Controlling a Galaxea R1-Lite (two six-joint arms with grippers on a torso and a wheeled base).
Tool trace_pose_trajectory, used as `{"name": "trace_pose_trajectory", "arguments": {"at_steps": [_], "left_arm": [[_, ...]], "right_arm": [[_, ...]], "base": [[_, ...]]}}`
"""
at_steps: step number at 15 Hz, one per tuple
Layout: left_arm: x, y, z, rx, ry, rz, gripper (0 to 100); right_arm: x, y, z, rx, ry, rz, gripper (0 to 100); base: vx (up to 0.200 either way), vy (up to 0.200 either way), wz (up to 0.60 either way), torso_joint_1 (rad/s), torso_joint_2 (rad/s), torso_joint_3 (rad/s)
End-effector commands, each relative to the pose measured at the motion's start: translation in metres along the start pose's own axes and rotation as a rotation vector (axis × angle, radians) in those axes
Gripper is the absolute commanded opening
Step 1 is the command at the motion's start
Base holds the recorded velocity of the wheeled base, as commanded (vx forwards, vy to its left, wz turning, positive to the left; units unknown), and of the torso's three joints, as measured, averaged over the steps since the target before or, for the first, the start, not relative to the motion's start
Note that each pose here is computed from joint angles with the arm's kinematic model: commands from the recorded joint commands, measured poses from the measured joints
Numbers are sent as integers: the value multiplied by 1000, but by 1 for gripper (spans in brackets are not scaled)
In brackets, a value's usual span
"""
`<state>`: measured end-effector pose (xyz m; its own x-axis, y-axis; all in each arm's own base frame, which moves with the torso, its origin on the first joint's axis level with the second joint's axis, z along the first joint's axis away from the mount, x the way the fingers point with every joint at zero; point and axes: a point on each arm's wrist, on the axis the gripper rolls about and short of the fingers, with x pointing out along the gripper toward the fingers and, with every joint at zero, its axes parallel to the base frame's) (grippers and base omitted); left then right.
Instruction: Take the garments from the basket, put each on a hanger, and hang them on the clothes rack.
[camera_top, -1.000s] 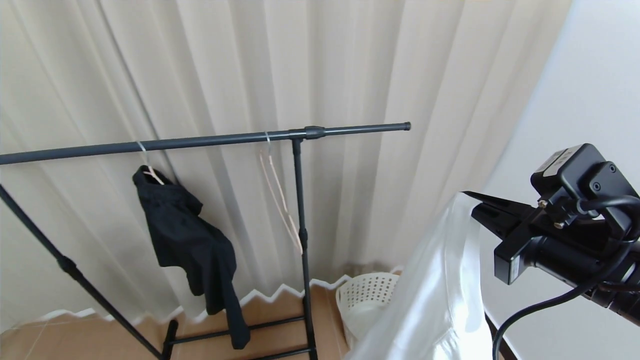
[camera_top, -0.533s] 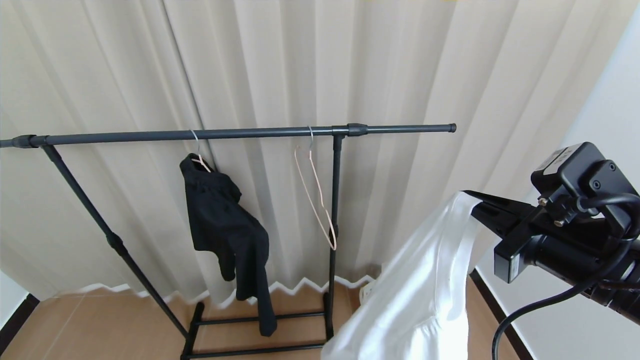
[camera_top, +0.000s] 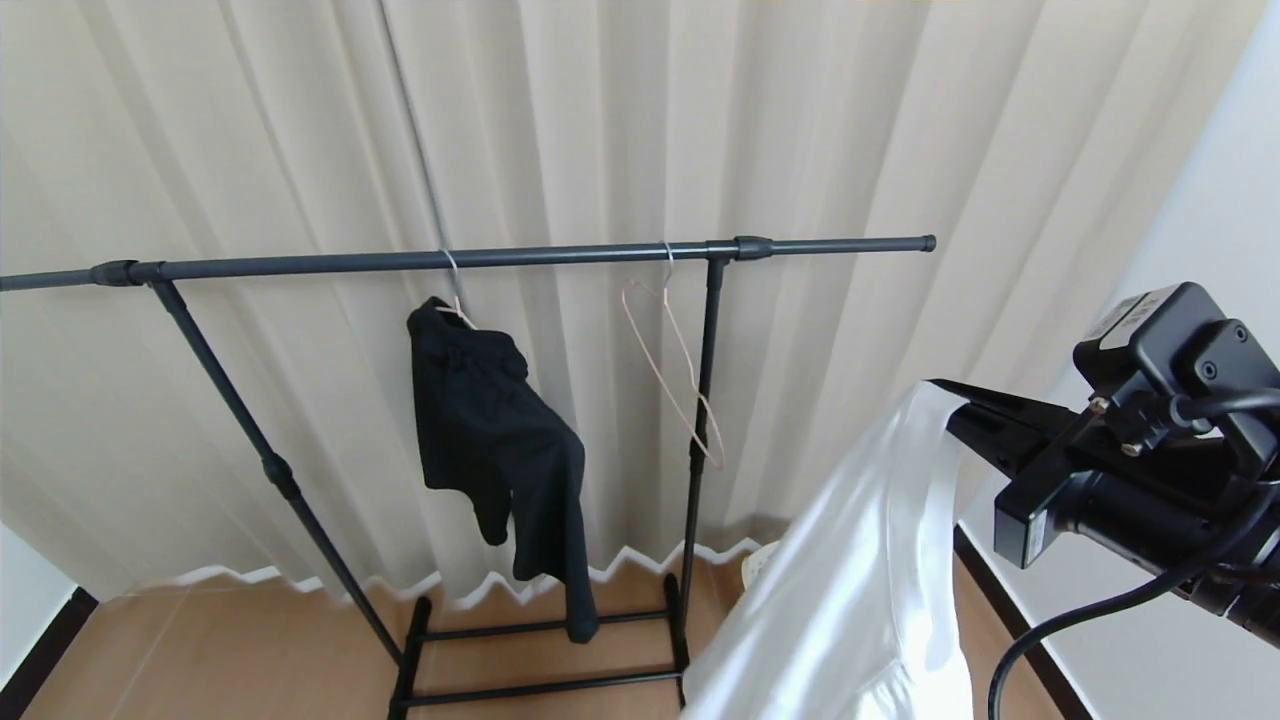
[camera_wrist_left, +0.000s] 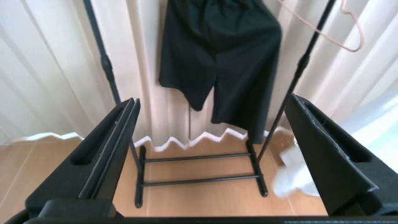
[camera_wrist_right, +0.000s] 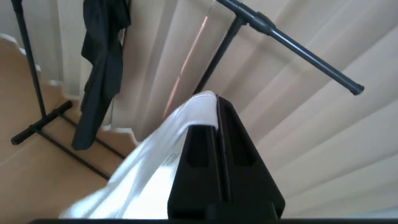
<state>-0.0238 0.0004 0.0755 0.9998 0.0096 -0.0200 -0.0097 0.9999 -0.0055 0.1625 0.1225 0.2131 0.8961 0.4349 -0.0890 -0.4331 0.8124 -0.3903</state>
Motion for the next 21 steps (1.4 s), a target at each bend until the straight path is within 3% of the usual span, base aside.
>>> {"name": "trace_pose_trajectory", "arguments": {"at_steps": [1,3,5,7,8,11,12,13,14,15,16,18,19,21], "left_arm": [[0,0,0,-3,-2,3,100],[0,0,0,1,0,1,100],[2,0,0,54,32,-7,100],[15,0,9,139,199,2,100],[24,-1,28,182,240,-21,100],[79,-9,91,97,359,-203,100],[81,-10,92,95,364,-210,100],[121,-36,116,3,459,-354,100],[121,-36,116,3,459,-354,100],[153,-66,123,4,533,-354,100],[189,-95,120,50,582,-299,100],[215,-121,114,58,602,-328,100],[236,-143,111,61,604,-374,100],[247,-173,110,72,608,-457,100]], "right_arm": [[0,0,0,-1,2,1,0],[3,1,-2,-6,13,-2,0],[8,1,-5,-21,34,-8,0],[19,3,-7,-26,73,-46,0],[25,4,-7,-22,91,-67,0],[37,2,2,65,106,-73,0],[37,2,2,70,106,-73,0],[47,3,4,164,175,-63,0],[47,3,4,164,175,-63,0],[53,3,8,231,217,-78,0],[59,3,10,268,232,-113,0],[64,4,10,284,237,-122,0],[67,6,9,294,238,-119,0],[68,8,8,294,241,-115,0]], "base": [[0,0,0,0,0,0],[0,0,0,0,0,0],[0,0,0,0,0,0],[0,0,0,0,0,0],[0,0,0,0,0,0],[0,0,0,0,0,0],[0,0,0,0,0,0],[0,0,0,0,0,0],[0,0,0,0,0,0],[0,0,0,0,0,0],[0,0,0,0,0,0],[0,0,0,0,0,0],[0,0,0,0,0,0],[0,0,0,0,0,0]]}}
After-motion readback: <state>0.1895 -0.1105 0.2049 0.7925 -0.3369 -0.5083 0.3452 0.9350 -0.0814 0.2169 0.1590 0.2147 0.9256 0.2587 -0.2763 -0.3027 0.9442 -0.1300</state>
